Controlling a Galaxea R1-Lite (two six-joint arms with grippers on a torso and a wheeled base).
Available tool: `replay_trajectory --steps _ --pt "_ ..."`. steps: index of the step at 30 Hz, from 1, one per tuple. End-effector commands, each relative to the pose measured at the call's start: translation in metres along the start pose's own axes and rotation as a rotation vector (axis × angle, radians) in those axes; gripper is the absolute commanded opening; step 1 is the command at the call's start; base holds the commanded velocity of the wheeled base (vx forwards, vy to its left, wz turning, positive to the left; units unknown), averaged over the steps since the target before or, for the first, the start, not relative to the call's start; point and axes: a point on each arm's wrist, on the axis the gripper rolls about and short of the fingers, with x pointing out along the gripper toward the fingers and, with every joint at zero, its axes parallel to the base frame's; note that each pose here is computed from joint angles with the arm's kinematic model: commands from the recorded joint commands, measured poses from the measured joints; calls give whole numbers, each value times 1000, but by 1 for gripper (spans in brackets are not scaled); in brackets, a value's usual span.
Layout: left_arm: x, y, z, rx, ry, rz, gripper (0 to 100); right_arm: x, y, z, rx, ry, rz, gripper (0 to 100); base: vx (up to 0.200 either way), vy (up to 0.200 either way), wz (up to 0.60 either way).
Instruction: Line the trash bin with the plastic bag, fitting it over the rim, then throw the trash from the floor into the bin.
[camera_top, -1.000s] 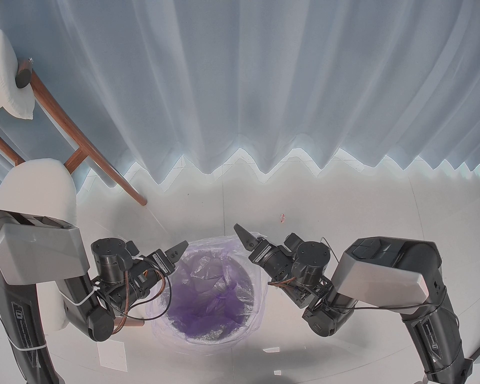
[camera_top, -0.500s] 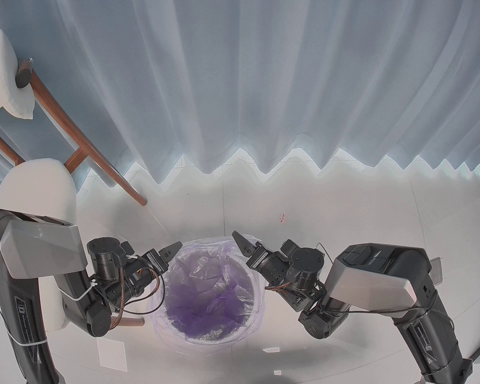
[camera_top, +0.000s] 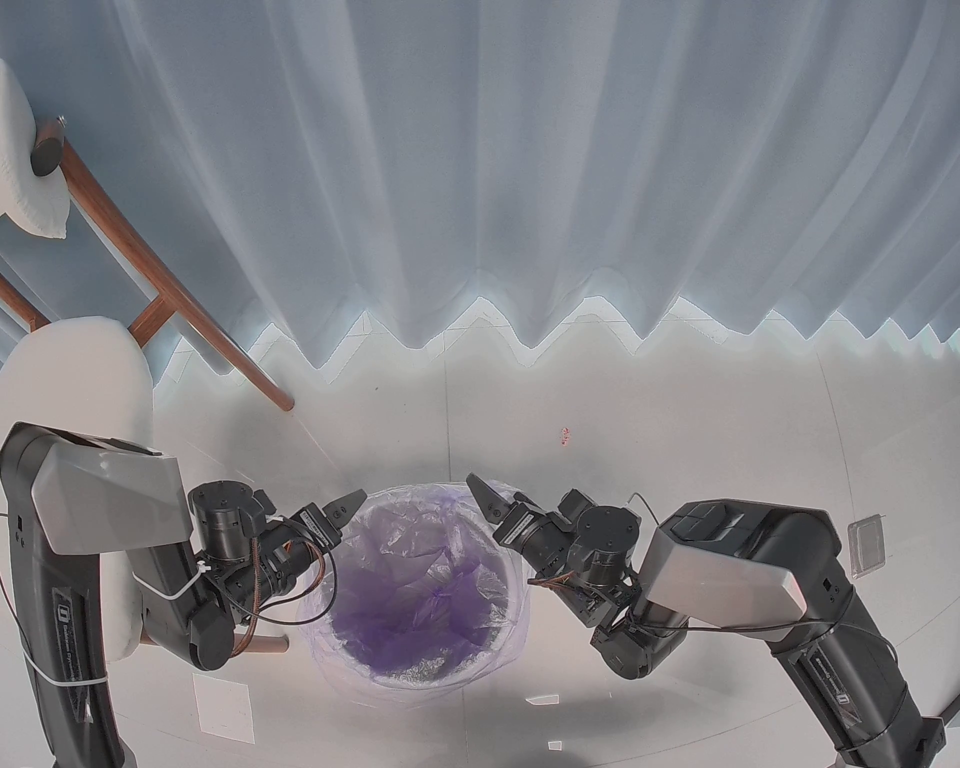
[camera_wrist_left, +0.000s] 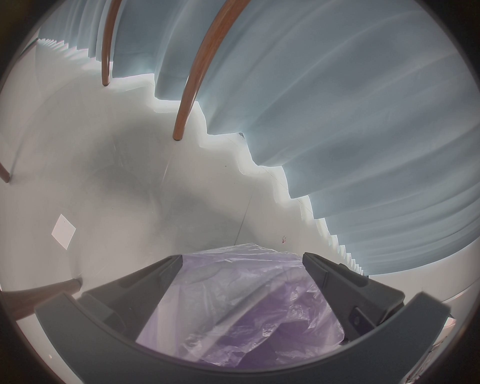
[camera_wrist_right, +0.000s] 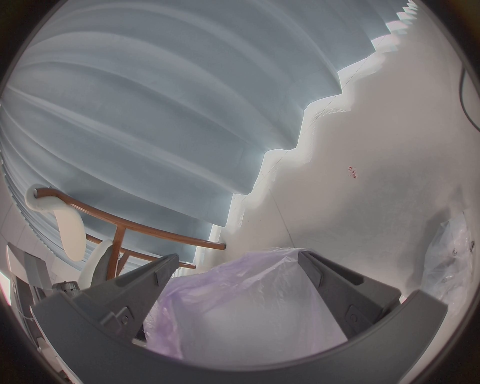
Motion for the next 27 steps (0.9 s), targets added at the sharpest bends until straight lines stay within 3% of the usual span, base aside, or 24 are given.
replay_trajectory --steps 1,12,27 --pt "3 5 -7 -6 23 13 100 2 -11 -8 -12 -3 -6 100 0 0 0" --pt "7 4 -3 -92 10 -3 100 3 -18 -11 -13 -3 -14 100 0 0 0" --pt "10 10 -8 -101 24 14 100 2 -21 -14 -2 4 -22 100 0 0 0"
